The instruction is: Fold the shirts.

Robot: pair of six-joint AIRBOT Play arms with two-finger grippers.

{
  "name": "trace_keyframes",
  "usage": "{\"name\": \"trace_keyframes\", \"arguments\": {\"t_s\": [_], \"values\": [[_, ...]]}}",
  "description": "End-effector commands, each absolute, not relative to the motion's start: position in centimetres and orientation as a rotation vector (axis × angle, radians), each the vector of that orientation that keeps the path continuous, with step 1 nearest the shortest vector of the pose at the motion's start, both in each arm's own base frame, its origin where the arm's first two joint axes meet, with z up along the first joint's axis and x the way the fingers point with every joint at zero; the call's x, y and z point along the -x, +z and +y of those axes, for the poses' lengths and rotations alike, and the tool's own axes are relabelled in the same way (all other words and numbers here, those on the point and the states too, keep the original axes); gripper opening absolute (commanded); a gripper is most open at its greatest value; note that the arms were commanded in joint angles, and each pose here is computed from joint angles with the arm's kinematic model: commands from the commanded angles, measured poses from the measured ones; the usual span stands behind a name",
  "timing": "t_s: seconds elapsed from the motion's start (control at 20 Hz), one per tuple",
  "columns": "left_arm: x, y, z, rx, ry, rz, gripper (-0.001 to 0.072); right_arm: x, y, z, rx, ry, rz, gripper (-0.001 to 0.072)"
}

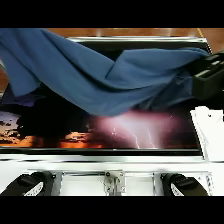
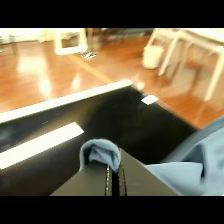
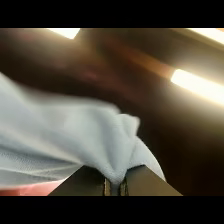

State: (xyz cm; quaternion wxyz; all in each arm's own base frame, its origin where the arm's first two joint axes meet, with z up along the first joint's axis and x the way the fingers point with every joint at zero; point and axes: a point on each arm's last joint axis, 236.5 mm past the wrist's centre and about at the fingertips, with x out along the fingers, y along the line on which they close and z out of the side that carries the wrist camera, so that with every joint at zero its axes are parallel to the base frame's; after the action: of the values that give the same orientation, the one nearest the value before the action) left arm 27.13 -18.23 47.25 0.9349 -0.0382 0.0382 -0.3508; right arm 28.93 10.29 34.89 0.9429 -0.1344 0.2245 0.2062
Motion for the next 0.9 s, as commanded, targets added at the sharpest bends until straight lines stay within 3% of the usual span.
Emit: {"name": "trace_keyframes", "arguments": {"t_s": [0.0, 0.4, 0.55, 0.65, 0.85], "values": [[-27.2, 45.8, -16.3, 0.028, -0.634, 0.15, 0.0039, -27.8, 35.2, 7.7, 0.327, 0.34, 0.503, 0.0071], [-22.2, 45.1, -15.6, -0.014, -0.667, 0.193, 0.0039, -24.1, 36.8, 11.2, 0.217, 0.503, 0.513, 0.007], [-21.3, 42.3, -13.7, -0.037, -0.598, 0.314, 0.004, -22.2, 33.7, 11.8, 0.152, 0.538, 0.694, 0.007], [-22.1, 38.7, -12.4, -0.039, -0.529, 0.455, 0.004, -20.6, 29.5, 11.0, 0.11, 0.502, 0.95, 0.007], [-24.4, 28.4, -12.7, -0.011, -0.487, 0.75, 0.004, -23.0, 23.3, 12.3, 0.066, 0.503, 1.155, 0.007]]}}
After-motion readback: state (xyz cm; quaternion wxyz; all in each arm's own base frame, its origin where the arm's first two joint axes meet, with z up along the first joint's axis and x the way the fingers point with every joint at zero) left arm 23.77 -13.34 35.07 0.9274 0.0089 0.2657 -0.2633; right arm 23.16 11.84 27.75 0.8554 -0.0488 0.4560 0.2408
